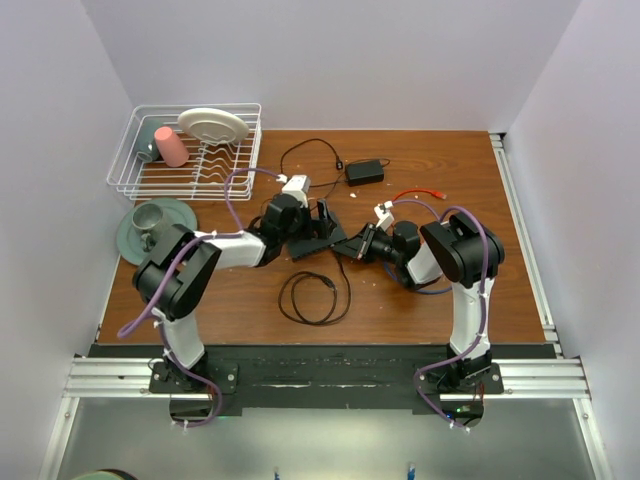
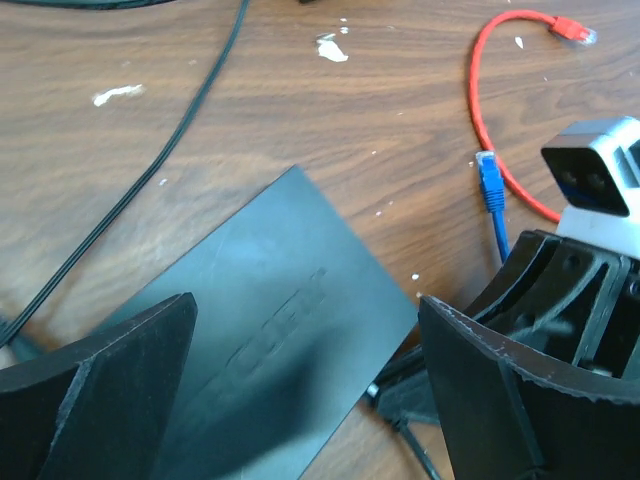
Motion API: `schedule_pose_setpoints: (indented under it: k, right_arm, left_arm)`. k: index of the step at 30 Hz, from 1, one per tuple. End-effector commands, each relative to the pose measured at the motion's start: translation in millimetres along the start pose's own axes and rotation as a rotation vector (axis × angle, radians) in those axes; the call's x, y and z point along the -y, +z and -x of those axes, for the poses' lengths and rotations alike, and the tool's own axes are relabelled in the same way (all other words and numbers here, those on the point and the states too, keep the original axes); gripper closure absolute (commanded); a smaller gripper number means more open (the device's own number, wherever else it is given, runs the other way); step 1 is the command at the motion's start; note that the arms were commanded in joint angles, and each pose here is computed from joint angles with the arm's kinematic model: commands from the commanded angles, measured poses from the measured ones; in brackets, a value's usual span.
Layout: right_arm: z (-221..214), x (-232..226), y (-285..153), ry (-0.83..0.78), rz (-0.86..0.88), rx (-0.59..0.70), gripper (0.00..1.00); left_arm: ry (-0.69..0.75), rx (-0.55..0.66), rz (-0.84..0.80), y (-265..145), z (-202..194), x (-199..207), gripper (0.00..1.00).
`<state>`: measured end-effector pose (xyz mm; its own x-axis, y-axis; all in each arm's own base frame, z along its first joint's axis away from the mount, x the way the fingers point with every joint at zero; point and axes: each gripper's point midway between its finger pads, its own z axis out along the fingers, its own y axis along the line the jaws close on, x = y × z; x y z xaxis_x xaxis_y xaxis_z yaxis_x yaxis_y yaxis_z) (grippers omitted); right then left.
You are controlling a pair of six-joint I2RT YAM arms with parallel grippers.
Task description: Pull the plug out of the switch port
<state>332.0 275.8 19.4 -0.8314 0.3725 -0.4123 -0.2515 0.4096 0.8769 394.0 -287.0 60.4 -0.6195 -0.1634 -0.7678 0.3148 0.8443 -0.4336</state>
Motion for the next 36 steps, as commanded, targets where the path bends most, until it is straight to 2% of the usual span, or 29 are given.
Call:
schedule_pose_setpoints:
  k: [1,4,6,7,8,9,10,12,13,14,15,16,17,18,20,21,22,23,25,26,28,29,31,32,36]
  right_arm:
    - [-98.2,62.9,-30.7,0.237,-0.234,-0.272,1.00]
    - [-97.2,62.0,-30.2,0.235,-0.232,-0.271,1.00]
    - [-96.8,61.1,-30.5,0.234,-0.231,-0.270,1.00]
    - [-96.9,61.0,-30.5,0.233,-0.230,-0.271,1.00]
    - [-96.6,60.9,-30.5,0.233,-0.231,-0.270,1.00]
    - [-96.1,60.8,-30.4,0.232,-0.231,-0.268,1.00]
    - [-95.6,61.0,-30.5,0.232,-0.231,-0.267,1.00]
    - [-95.2,60.6,-30.4,0.231,-0.230,-0.266,1.00]
    - [-94.9,60.2,-30.3,0.230,-0.229,-0.266,1.00]
    - [-95.2,60.2,-30.1,0.230,-0.230,-0.266,1.00]
    - [-95.1,60.3,-29.8,0.231,-0.230,-0.266,1.00]
    - [-94.0,60.0,-29.7,0.230,-0.229,-0.263,1.00]
    - [-94.5,59.5,-29.7,0.231,-0.227,-0.263,1.00]
    - [-94.2,59.1,-29.3,0.231,-0.225,-0.264,1.00]
    - [-93.3,58.0,-29.2,0.229,-0.223,-0.262,1.00]
    - [-93.1,58.6,-29.4,0.227,-0.224,-0.262,1.00]
    - [-93.6,58.7,-29.4,0.226,-0.226,-0.263,1.00]
    - [-94.2,59.8,-29.3,0.228,-0.228,-0.264,1.00]
    - [-94.9,59.8,-29.1,0.230,-0.225,-0.268,1.00]
    - [-95.6,61.1,-29.0,0.232,-0.227,-0.267,1.00]
    - [-96.2,62.3,-29.3,0.235,-0.229,-0.268,1.00]
    - [-97.4,63.1,-29.2,0.237,-0.229,-0.270,1.00]
    - [-97.2,62.5,-29.0,0.238,-0.227,-0.270,1.00]
    - [-97.2,62.9,-29.5,0.240,-0.228,-0.269,1.00]
    - [-96.4,60.6,-29.4,0.230,-0.228,-0.272,1.00]
  left_arm:
    - [-0.050,-0.091,0.170,-15.7,-47.5,-44.1,0.00]
    - [-0.069,-0.016,0.205,-18.9,-25.2,-43.3,0.00]
    - [-0.120,0.006,0.306,-22.3,-15.2,-53.6,0.00]
    - [-0.146,0.045,0.330,-20.2,2.4,-49.8,0.00]
    - [-0.162,0.019,0.451,-27.8,-3.0,-66.5,0.02]
    - [-0.207,0.031,0.492,-28.3,3.0,-68.6,0.18]
    - [-0.219,0.061,0.494,-25.3,22.0,-60.9,0.30]
    - [-0.226,0.014,0.568,-31.2,17.6,-68.4,0.48]
    - [-0.238,0.023,0.559,-28.3,32.1,-59.7,0.48]
    - [-0.224,-0.052,0.553,-24.7,20.9,-59.0,0.46]
    - [-0.130,-0.105,0.549,-23.3,19.7,-59.2,0.44]
    - [-0.120,-0.098,0.555,-19.2,36.9,-51.8,0.44]
    - [-0.081,-0.156,0.606,-20.7,23.1,-59.9,0.51]
    - [-0.083,-0.151,0.636,-22.5,23.8,-62.1,0.63]
    - [-0.054,-0.101,0.648,-30.1,33.2,-58.8,0.99]
    - [-0.041,-0.091,0.603,-29.7,33.9,-53.2,1.00]
    - [-0.020,-0.129,0.567,-34.0,13.7,-57.0,1.00]
    - [-0.007,-0.065,0.411,-30.1,32.5,-29.9,0.76]
    - [0.017,-0.072,0.306,-34.0,16.3,-22.8,0.55]
    - [0.016,-0.046,0.230,-31.3,22.8,-8.7,0.40]
    - [0.026,-0.084,0.190,-26.3,16.6,-1.6,0.36]
    - [0.025,-0.135,0.154,-21.5,2.6,1.8,0.49]
    - [0.012,-0.165,0.122,-19.6,-11.1,4.3,0.74]
    - [-0.002,-0.160,0.097,-17.4,-12.5,8.4,1.00]
    - [0.000,-0.172,0.044,-14.0,-17.5,14.9,1.00]
